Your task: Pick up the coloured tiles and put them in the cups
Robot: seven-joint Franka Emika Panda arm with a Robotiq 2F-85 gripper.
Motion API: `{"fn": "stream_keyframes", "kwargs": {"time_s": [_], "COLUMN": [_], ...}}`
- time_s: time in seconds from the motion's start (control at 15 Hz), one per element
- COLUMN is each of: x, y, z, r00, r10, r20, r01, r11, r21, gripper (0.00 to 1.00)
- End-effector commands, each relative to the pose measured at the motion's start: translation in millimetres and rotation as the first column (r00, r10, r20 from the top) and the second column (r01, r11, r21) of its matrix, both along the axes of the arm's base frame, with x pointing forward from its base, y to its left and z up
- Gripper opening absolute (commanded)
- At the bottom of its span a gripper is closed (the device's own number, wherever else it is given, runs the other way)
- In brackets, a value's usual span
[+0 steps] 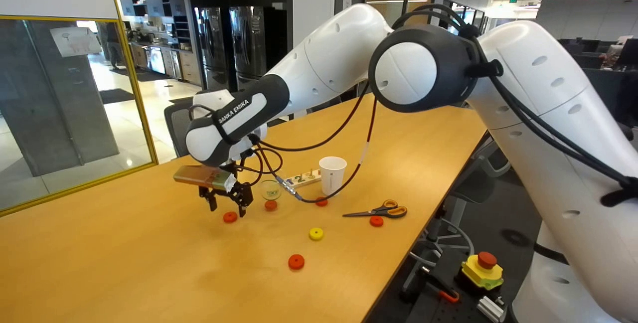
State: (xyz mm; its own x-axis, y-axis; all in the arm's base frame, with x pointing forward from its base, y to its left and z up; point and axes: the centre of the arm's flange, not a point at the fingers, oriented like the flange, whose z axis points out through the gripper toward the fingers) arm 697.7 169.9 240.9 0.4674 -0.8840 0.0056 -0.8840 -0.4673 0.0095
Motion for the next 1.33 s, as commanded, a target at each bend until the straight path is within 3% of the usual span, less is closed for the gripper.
{"fn": "stream_keyframes", "kwargs": {"time_s": [0.0, 0.73, 0.8, 0.87, 1.27], "x": [22, 26, 26, 26, 24], "y": [-4, -12, -12, -12, -14], "z": [2, -5, -6, -6, 0], "r00": [1.0, 0.999, 0.999, 0.999, 1.0], "r10": [-0.003, -0.014, -0.024, -0.016, -0.012], "r20": [-0.001, -0.045, -0.04, -0.035, -0.026], "r01": [0.003, 0.016, 0.026, 0.017, 0.014], "r11": [0.999, 0.999, 0.999, 0.999, 0.999], "r21": [0.034, 0.047, 0.046, 0.047, 0.048], "gripper": [1.0, 1.0, 0.75, 0.72, 0.27]}}
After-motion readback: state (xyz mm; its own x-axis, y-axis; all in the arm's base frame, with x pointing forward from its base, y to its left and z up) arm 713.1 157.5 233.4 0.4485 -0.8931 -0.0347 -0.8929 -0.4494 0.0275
